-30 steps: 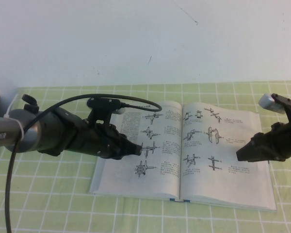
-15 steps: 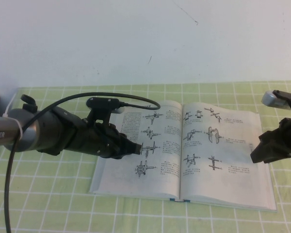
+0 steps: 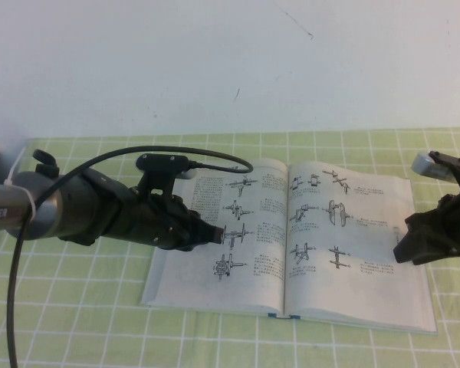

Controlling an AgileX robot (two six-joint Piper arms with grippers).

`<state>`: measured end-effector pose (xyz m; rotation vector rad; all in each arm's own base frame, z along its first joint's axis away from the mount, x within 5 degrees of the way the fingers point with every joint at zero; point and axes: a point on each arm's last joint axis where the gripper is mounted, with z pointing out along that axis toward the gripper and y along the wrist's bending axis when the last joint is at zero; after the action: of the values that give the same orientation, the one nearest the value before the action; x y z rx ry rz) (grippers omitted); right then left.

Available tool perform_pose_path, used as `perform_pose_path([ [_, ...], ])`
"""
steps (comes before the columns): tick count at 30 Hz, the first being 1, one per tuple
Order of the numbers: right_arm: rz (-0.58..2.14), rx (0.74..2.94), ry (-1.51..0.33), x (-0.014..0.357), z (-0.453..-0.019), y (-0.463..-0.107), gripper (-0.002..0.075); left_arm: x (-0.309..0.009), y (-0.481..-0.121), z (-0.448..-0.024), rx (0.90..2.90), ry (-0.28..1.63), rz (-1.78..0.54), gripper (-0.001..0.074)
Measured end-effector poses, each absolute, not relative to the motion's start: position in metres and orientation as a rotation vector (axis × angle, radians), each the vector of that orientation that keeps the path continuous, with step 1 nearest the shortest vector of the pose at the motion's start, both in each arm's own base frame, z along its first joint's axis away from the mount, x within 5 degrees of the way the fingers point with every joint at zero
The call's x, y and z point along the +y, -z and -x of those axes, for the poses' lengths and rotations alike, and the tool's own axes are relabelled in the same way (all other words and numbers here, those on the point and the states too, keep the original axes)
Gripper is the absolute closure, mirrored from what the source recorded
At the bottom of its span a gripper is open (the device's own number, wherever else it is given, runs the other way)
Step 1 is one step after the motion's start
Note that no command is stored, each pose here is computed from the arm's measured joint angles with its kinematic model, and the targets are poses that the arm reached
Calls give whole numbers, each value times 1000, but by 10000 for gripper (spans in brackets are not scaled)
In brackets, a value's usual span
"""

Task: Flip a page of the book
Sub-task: Open the closed book

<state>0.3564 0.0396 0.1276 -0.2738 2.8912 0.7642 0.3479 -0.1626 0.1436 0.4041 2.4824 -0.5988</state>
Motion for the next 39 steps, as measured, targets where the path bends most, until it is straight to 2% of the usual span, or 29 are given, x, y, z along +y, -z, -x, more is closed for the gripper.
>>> perform_pose_path([
  [12,249,2804,-916,48,-360,-130,436,-163,-144,-348,2481,600,-399,739],
  [34,246,2695,-1044,54,-369,-140,436,-163,-143,-348,2481,599,-400,739],
  [39,321,2766,-911,45,-375,-162,436,-163,-143,-348,2481,599,-400,739],
])
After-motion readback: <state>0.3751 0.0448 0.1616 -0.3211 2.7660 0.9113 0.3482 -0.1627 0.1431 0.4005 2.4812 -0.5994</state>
